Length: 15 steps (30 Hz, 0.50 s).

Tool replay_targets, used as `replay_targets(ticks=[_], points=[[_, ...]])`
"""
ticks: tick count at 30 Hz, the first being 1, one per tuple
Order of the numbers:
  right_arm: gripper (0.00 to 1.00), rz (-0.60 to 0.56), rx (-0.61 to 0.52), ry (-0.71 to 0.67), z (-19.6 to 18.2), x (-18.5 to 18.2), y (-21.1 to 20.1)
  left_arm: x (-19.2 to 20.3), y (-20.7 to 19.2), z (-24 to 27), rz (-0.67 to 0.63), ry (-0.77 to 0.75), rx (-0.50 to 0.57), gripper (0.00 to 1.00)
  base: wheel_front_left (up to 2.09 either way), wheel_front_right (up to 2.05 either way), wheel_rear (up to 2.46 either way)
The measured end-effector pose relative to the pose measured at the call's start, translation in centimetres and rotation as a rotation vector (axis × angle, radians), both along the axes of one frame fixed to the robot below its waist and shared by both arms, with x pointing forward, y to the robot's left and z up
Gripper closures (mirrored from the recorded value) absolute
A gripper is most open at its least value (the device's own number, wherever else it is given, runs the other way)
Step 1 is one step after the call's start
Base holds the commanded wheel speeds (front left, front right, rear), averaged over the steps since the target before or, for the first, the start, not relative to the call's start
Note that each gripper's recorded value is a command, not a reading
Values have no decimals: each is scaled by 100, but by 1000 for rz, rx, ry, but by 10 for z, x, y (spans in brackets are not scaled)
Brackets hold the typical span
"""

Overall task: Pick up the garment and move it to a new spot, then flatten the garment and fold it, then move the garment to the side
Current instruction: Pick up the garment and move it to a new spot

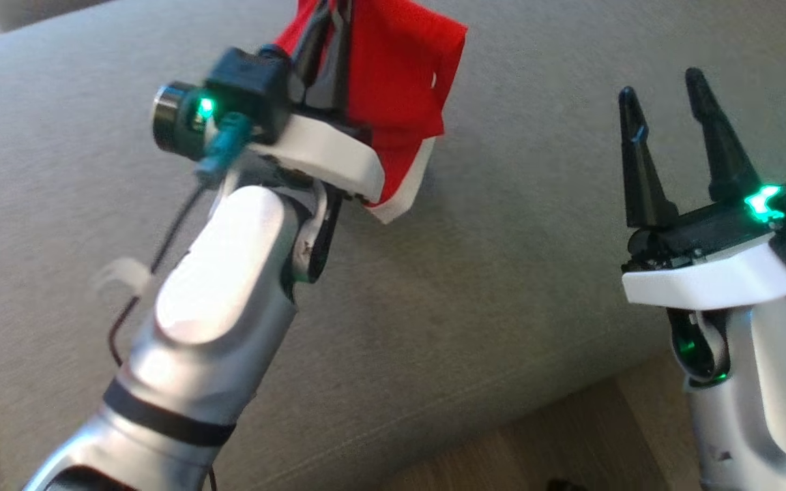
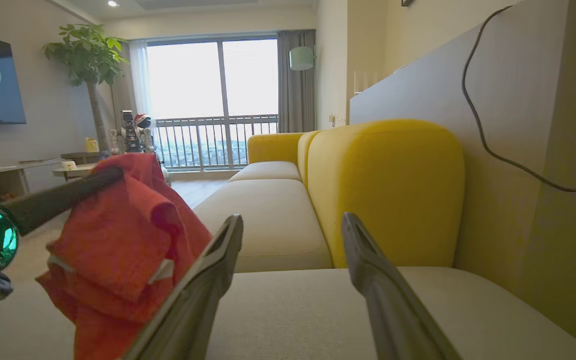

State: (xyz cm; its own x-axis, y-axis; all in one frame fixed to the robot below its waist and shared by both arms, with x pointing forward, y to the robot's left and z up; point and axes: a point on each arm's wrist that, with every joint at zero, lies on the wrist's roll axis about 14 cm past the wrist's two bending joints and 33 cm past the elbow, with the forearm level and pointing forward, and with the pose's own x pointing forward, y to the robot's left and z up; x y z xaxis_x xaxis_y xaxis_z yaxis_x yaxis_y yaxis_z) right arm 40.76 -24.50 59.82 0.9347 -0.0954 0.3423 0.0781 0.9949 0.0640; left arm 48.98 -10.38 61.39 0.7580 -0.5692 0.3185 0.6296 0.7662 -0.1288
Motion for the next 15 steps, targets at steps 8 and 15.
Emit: replay_targets(ticks=[8,15], points=[[0,-92,-14,69,-21,-6,-29,2,-39,-114,-74,200,202,65,0,0,0],[0,-58,-10,86,-29,6,-19,6,-19,-120,-31,245,173,0,0,0,0]])
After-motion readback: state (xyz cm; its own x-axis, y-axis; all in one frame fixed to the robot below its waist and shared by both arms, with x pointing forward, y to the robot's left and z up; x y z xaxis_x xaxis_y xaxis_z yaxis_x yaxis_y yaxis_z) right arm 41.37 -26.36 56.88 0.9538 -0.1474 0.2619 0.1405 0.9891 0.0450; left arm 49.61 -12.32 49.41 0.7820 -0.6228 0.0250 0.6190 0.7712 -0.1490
